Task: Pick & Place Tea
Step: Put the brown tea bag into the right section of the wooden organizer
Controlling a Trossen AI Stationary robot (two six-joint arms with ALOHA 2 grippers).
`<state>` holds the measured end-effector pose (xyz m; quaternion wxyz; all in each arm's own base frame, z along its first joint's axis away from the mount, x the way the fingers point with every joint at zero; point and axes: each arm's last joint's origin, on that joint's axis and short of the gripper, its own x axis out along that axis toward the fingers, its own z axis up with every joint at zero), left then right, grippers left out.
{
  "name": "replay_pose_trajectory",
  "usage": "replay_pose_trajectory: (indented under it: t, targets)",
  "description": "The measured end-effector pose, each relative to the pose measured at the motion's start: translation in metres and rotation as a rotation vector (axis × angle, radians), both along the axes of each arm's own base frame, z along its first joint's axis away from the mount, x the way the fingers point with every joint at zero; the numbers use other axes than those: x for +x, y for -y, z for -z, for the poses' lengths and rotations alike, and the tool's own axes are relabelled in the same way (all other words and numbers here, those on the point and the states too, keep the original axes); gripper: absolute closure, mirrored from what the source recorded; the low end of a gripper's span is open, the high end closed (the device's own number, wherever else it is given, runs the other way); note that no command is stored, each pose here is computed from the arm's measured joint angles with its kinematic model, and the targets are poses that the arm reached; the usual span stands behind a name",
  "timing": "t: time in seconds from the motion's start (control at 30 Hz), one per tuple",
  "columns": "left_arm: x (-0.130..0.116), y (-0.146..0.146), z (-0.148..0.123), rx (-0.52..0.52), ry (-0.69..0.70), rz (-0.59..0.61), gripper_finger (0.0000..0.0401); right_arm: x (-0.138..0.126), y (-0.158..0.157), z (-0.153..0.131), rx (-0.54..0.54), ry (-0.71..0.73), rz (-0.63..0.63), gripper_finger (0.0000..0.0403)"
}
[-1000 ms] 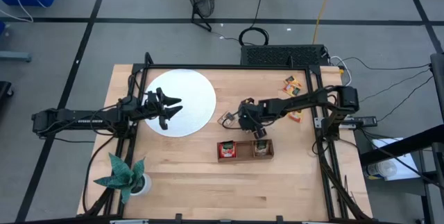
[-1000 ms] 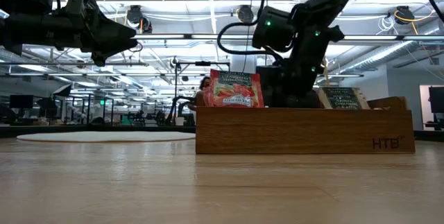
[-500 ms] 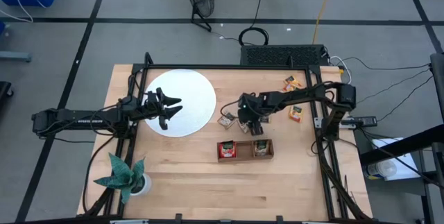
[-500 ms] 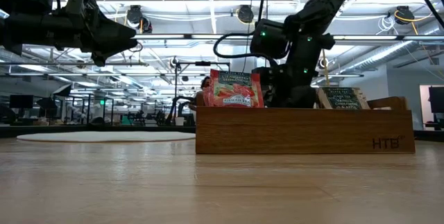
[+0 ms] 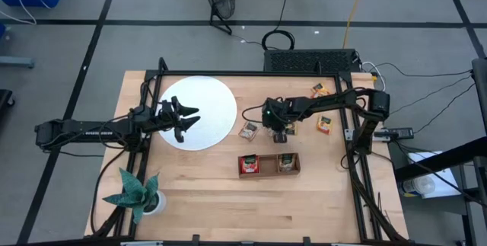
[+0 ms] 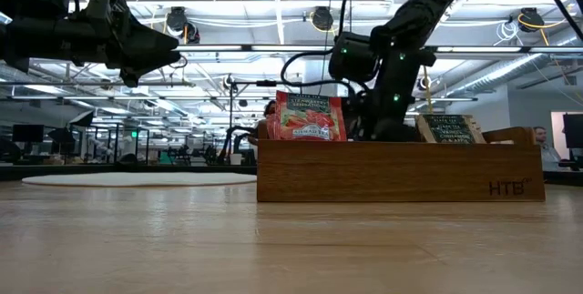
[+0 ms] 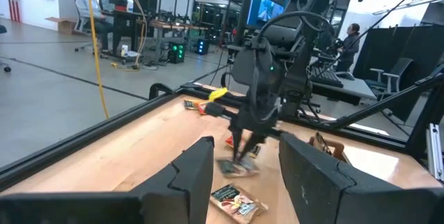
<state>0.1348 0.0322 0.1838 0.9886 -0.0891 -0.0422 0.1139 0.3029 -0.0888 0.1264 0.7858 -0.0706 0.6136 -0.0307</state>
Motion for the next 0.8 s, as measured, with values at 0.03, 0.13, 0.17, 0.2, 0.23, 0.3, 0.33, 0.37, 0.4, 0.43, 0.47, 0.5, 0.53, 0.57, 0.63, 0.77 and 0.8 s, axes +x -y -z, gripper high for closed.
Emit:
replay_pose_trajectory:
  t: [0.03,0.13,0.17,0.2,0.23,0.3,0.33,0.37,0.4,0.43,0.47,0.5,0.53,0.57,0.63,0.77,0.8]
  targets:
    - [0.000,0.000,0.000,0.000,0.001,0.000,0.0235,0.000,0.002,0.000,-0.052,-0.006,0.030,0.0394]
    - [0.000,0.000,0.000,0.000,0.000,0.000,0.0235,-0.001,0.007,-0.002,-0.221,-0.031,0.101,0.0401]
    - [0.000,0.000,0.000,0.000,0.001,0.000,0.0235,-0.002,0.008,-0.003,-0.247,-0.041,0.092,0.0401]
    - [0.000,0.000,0.000,0.000,0.001,0.000,0.0235,-0.003,0.008,-0.004,-0.256,-0.045,0.081,0.0399]
    - [0.000,0.000,0.000,0.000,0.000,0.000,0.0235,-0.003,0.008,-0.008,-0.250,-0.031,0.072,0.0396]
    - [0.000,0.000,0.000,0.000,0.001,0.000,0.0235,-0.001,0.005,-0.016,-0.239,0.018,0.062,0.0388]
    - [0.000,0.000,0.000,0.000,0.000,0.000,0.0235,-0.001,0.003,-0.021,-0.222,0.039,0.048,0.0383]
    - [0.000,0.000,0.000,0.000,0.000,0.000,0.0235,-0.001,0.002,-0.024,-0.204,0.051,0.029,0.0376]
    - [0.000,0.000,0.000,0.000,0.001,0.000,0.0235,-0.002,0.000,-0.026,-0.188,0.062,0.008,0.0367]
    - [0.000,0.000,0.000,0.000,0.000,0.000,0.0235,-0.002,-0.001,-0.030,-0.184,0.072,-0.014,0.0357]
    - [0.000,0.000,0.000,0.000,0.000,0.000,0.0235,-0.003,-0.001,-0.033,-0.188,0.075,-0.030,0.0345]
    - [0.000,0.000,0.000,0.000,0.001,0.000,0.0235,-0.004,-0.003,-0.037,-0.194,0.083,-0.050,0.0332]
    - [0.000,0.000,0.000,0.000,0.001,0.000,0.0235,-0.005,-0.003,-0.041,-0.204,0.085,-0.069,0.0319]
    - [0.000,0.000,0.000,0.000,0.000,0.000,0.0235,-0.007,-0.004,-0.044,-0.208,0.076,-0.085,0.0305]
    - [0.000,0.000,0.000,0.000,0.001,0.000,0.0235,-0.011,-0.004,-0.044,-0.201,0.034,-0.113,0.0279]
    - [0.000,0.000,0.000,0.000,0.000,0.000,0.0235,-0.016,0.004,-0.036,-0.150,-0.012,-0.104,0.0242]
    - [0.000,0.000,0.000,0.000,0.000,0.000,0.0235,-0.015,0.007,-0.032,-0.121,-0.007,-0.092,0.0235]
